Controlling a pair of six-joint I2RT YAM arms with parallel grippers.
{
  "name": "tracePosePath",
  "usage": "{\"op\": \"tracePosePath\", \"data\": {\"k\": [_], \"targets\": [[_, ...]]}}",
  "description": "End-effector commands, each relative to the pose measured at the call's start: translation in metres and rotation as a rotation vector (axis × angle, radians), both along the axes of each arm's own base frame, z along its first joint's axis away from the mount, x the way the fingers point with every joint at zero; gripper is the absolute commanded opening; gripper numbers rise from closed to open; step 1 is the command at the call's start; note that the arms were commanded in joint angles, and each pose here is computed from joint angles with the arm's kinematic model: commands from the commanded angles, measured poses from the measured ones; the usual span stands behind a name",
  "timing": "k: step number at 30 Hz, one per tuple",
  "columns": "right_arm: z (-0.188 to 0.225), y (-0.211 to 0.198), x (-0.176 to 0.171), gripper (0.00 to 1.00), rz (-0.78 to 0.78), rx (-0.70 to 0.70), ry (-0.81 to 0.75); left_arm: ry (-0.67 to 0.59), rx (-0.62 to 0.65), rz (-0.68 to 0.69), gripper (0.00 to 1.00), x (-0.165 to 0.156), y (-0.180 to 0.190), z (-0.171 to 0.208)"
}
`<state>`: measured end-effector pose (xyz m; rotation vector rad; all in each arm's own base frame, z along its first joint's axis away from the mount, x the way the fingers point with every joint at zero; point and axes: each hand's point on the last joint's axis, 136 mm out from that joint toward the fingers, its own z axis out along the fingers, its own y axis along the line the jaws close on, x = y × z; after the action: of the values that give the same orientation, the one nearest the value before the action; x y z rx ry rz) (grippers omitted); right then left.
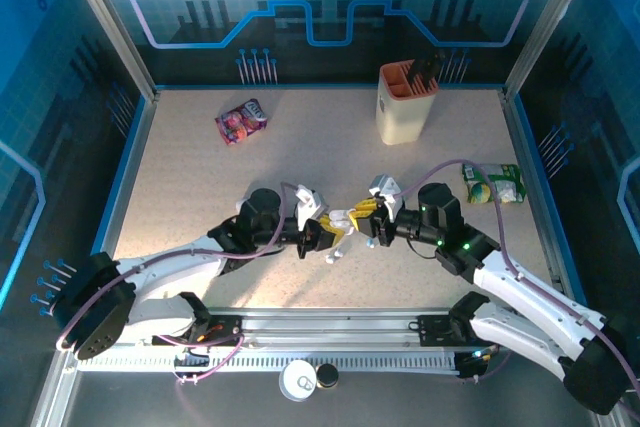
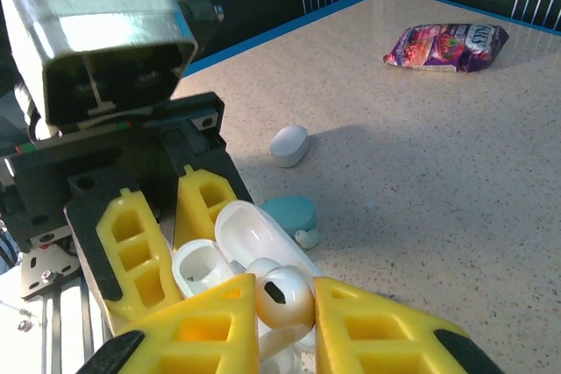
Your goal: Insert the wireless bluetooth earbuds into the charging case
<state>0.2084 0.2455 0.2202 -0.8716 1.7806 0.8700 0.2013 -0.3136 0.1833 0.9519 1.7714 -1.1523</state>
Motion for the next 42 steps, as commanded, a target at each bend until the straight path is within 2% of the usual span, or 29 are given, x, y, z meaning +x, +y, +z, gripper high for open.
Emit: {"op": "tracePosePath", "data": {"k": [1, 11, 17, 21, 23, 26, 29, 33, 37, 42], "targets": [[-0.002, 0.005, -0.006, 0.19, 0.038, 0.003, -0.02, -0.002, -0.049, -0.02, 0.1, -0.002, -0.005, 0.023], [-0.015, 0.002, -0.013, 0.2, 0.057, -0.017, 0.007, -0.003, -0.061, 0.002, 0.1, 0.003, -0.006, 0.028], [-0.003, -0.003, -0.01, 0.38, 0.019, 0.009, 0.012, -0.016, -0.051, 0.013, 0.09, 0.004, -0.003, 0.024], [0.016, -0.011, -0.008, 0.5, -0.014, 0.088, 0.005, -0.026, -0.063, 0.032, 0.09, 0.005, 0.0, 0.023], [0.022, -0.015, -0.008, 0.54, -0.018, 0.126, 0.019, -0.032, -0.064, 0.045, 0.09, 0.007, 0.002, 0.021], [0.022, -0.029, 0.004, 0.57, -0.11, 0.179, 0.073, -0.048, -0.061, 0.069, 0.09, 0.01, 0.008, 0.017], [0.005, -0.053, 0.027, 0.57, -0.296, 0.204, 0.184, -0.071, -0.061, 0.119, 0.09, 0.014, 0.02, 0.014], [-0.041, -0.078, 0.044, 0.57, -0.493, 0.088, 0.361, -0.124, -0.072, 0.188, 0.08, 0.015, 0.039, 0.018], [-0.086, -0.065, 0.042, 0.56, -0.463, -0.046, 0.569, -0.19, -0.1, 0.23, 0.08, 0.008, 0.054, 0.026], [-0.119, -0.029, 0.038, 0.51, -0.38, -0.174, 0.659, -0.273, -0.146, 0.223, 0.08, -0.005, 0.065, 0.036]]}}
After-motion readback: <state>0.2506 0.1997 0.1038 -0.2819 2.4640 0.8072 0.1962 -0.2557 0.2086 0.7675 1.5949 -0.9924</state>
